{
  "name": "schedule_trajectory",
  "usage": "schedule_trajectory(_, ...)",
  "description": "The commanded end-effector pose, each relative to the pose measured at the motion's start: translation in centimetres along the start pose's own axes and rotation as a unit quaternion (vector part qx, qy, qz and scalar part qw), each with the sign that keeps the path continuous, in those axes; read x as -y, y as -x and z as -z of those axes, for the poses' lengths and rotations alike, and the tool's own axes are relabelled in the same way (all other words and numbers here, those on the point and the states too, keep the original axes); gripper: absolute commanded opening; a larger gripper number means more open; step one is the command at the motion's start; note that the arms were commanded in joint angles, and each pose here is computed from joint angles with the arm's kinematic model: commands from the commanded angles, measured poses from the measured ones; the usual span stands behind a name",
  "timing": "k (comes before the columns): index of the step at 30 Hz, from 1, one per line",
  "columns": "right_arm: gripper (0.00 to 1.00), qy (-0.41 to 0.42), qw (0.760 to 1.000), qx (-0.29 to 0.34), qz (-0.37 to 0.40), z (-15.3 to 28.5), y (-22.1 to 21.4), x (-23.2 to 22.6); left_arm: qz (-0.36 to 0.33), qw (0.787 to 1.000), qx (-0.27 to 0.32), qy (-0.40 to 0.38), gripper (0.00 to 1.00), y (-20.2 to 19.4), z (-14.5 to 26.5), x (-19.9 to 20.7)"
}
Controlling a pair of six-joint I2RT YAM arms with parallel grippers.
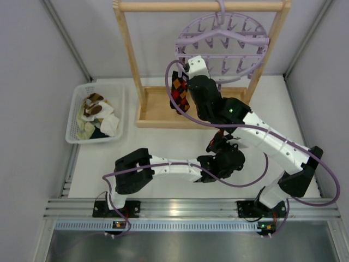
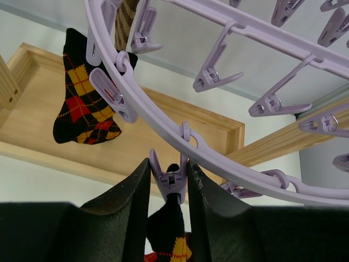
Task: Remove the socks clipped to the hanger
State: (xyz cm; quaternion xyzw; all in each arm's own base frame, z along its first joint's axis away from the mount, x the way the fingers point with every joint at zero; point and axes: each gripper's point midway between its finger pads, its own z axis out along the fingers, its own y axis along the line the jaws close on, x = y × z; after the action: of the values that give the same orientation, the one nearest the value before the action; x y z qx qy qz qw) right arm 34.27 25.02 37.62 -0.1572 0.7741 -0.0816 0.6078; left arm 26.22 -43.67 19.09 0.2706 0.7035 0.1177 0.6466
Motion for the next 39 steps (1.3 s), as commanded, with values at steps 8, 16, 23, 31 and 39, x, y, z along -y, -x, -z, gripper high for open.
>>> schedule_trajectory(8, 0.12, 0.016, 0.997, 0.039, -0.059, 1.5, 2.1, 1.3, 0.086, 0.996, -0.014, -0.033, 0.0, -1.6, 1.3, -3.3)
schedule_trajectory(16, 0.19, 0.053, 0.994, 0.038, -0.09, 2.4, 1.0, 2.1, 0.203, 0.978, -0.05, 0.002, 0.0, -4.2, 2.4, -13.6)
schedule_trajectory(23, 0.28, 0.063, 0.988, 0.054, -0.129, 3.8, 0.2, 5.2, 0.299, 0.949, -0.067, 0.069, 0.0, -7.6, 2.1, -24.6)
schedule_trajectory(31, 0.51, 0.055, 0.986, 0.064, -0.144, 5.6, -0.8, 8.0, 0.357, 0.906, -0.125, 0.192, 0.0, -12.7, -0.4, -35.8)
schedule_trajectory(39, 0.62, 0.056, 0.988, 0.044, -0.134, 7.0, -3.1, 9.1, 0.432, 0.845, -0.15, 0.277, 0.0, -16.2, -2.1, -46.9)
